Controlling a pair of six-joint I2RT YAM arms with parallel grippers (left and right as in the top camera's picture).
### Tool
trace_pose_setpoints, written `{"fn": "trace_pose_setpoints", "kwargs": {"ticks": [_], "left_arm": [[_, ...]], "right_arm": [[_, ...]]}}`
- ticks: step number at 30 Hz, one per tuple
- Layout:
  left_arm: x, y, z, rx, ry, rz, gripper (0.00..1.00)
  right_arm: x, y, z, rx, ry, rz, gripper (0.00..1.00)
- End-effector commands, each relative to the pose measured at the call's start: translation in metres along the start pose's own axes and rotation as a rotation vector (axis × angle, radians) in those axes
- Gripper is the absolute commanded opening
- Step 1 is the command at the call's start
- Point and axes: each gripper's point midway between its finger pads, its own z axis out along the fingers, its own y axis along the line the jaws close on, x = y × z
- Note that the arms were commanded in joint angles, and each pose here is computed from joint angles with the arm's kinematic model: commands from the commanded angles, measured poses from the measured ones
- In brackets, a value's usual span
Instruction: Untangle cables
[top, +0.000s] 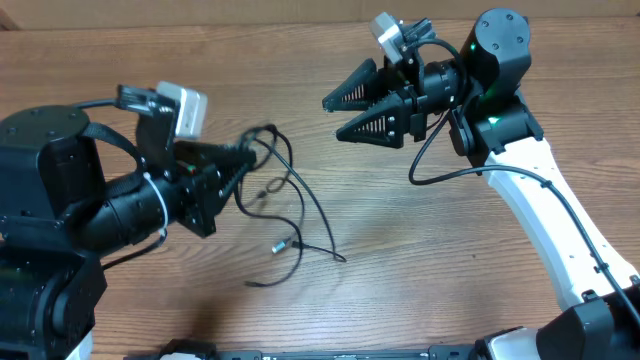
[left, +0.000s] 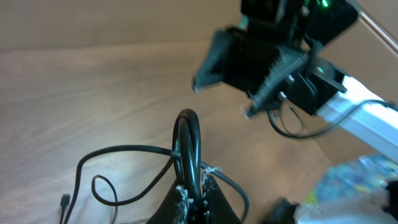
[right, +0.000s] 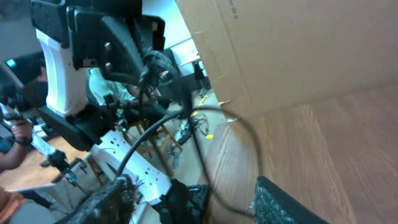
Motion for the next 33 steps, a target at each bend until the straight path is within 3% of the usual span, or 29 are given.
{"fn": "trace_pose_setpoints", "kwargs": {"ticks": [1, 10, 17, 24, 25, 26, 27, 33], "left_arm": [[-0.014, 0.015, -0.001, -0.086, -0.050, -0.021, 0.04], [-0.023, 0.030, 0.021, -0.094, -0.032, -0.066, 0.04], [-0.029, 0.019, 0.031, 0.003, -0.024, -0.058, 0.04], [-0.037, 0.017, 0.031, 0.011, -0.050, -0.038, 0.04], [-0.037, 0.018, 0.032, 0.011, -0.048, -0.039, 0.04], [-0.037, 0.018, 0.032, 0.011, -0.048, -0.039, 0.04], [-0.037, 0.018, 0.033, 0.011, -0.046, -0.041, 0.04], [-0.029, 0.020, 0.033, 0.003, -0.018, -0.059, 0.04]], "right_arm": [[-0.001, 0.016, 0.005, -0.042, 0.020, -0.024, 0.65], [0.001, 0.021, 0.015, -0.071, 0.031, -0.025, 0.69], [0.006, 0.016, 0.019, -0.082, 0.036, -0.005, 0.63], [0.025, -0.005, 0.028, -0.101, 0.048, 0.124, 0.56], [0.027, -0.005, 0.032, -0.110, 0.053, 0.125, 0.46], [0.028, -0.004, 0.035, -0.119, 0.056, 0.113, 0.10], [0.029, -0.006, 0.038, -0.116, 0.054, 0.112, 0.04], [0.019, -0.031, 0.020, 0.015, -0.003, 0.101, 0.04]]}}
